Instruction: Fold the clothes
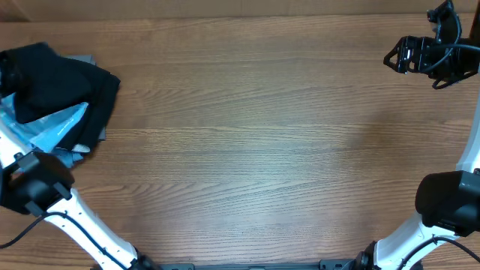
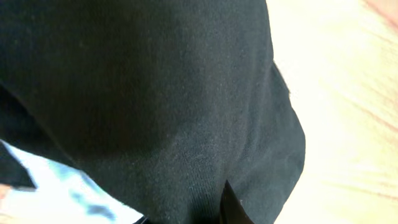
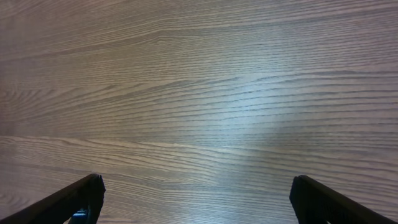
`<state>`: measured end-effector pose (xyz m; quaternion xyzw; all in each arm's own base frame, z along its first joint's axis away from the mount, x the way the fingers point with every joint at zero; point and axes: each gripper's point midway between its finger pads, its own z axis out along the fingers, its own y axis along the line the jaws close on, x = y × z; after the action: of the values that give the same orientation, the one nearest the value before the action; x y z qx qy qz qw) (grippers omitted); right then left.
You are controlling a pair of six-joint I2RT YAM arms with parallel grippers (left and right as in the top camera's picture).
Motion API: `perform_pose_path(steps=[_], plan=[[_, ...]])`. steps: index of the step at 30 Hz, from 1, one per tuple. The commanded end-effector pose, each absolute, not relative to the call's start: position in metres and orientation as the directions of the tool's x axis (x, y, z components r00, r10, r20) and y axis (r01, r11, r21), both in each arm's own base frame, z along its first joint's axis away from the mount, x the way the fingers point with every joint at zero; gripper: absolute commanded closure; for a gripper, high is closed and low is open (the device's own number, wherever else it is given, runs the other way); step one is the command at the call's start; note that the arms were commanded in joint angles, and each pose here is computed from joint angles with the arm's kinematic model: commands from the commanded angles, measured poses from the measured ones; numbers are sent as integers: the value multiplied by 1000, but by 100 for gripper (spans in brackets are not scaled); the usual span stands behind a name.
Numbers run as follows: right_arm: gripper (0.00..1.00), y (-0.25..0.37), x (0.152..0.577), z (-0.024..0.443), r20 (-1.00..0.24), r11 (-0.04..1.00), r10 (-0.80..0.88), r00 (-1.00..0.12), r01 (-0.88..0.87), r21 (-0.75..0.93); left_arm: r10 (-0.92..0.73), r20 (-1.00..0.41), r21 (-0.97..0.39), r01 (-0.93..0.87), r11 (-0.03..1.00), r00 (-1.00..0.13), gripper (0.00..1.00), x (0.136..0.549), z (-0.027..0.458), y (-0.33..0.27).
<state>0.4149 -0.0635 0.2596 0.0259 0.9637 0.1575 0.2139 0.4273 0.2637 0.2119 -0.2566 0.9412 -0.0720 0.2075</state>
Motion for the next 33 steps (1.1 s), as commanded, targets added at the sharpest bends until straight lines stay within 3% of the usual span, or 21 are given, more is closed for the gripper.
perform_pose_path(steps=[1,8,9,10,11,14,15,19,21,23,24,25,26,27,33], plan=[[0,-64,415,261,-406,949,122,-905,-13,314,-572,-431,-239,-522,819,-698,96,417,237,294],[0,-64,415,261,-406,949,123,-905,-12,314,-650,-386,-170,-642,748,-654,96,402,216,318],[0,-64,415,261,-406,949,123,-905,-12,314,-659,-381,-164,-654,738,-648,92,401,214,320],[0,-64,415,261,-406,949,123,-905,-12,314,-671,-373,-146,-674,724,-641,75,398,210,323],[0,-64,415,261,-406,949,123,-905,-12,314,-685,-365,-126,-696,707,-630,47,394,207,326],[0,-64,415,261,-406,949,122,-905,-13,314,-729,-354,-104,-751,653,-585,6,385,204,335],[0,-64,415,261,-406,949,123,-905,-12,314,-748,-359,-114,-770,628,-557,0,383,205,339],[0,-64,415,261,-406,949,122,-905,-13,314,-794,-351,-212,-783,584,-497,0,384,215,338],[0,-64,415,261,-406,949,123,-905,-12,314,-774,-345,-359,-688,631,-530,0,400,228,319],[0,-64,415,261,-406,949,123,-905,-12,314,-728,-355,-450,-576,683,-586,8,413,236,300],[0,-64,415,261,-406,949,123,-905,-12,314,-708,-363,-474,-534,700,-606,18,416,239,294],[0,-64,415,261,-406,949,122,-905,-13,314,-690,-374,-482,-505,716,-620,50,418,241,292],[0,-64,415,261,-406,949,123,-905,-12,314,-683,-386,-479,-498,723,-620,90,419,242,293],[0,-64,415,261,-406,949,123,-905,-12,314,-675,-404,-475,-489,732,-618,96,422,243,296],[0,-64,415,261,-406,949,123,-905,-12,314,-647,-443,-515,-414,751,-621,96,442,228,300]])
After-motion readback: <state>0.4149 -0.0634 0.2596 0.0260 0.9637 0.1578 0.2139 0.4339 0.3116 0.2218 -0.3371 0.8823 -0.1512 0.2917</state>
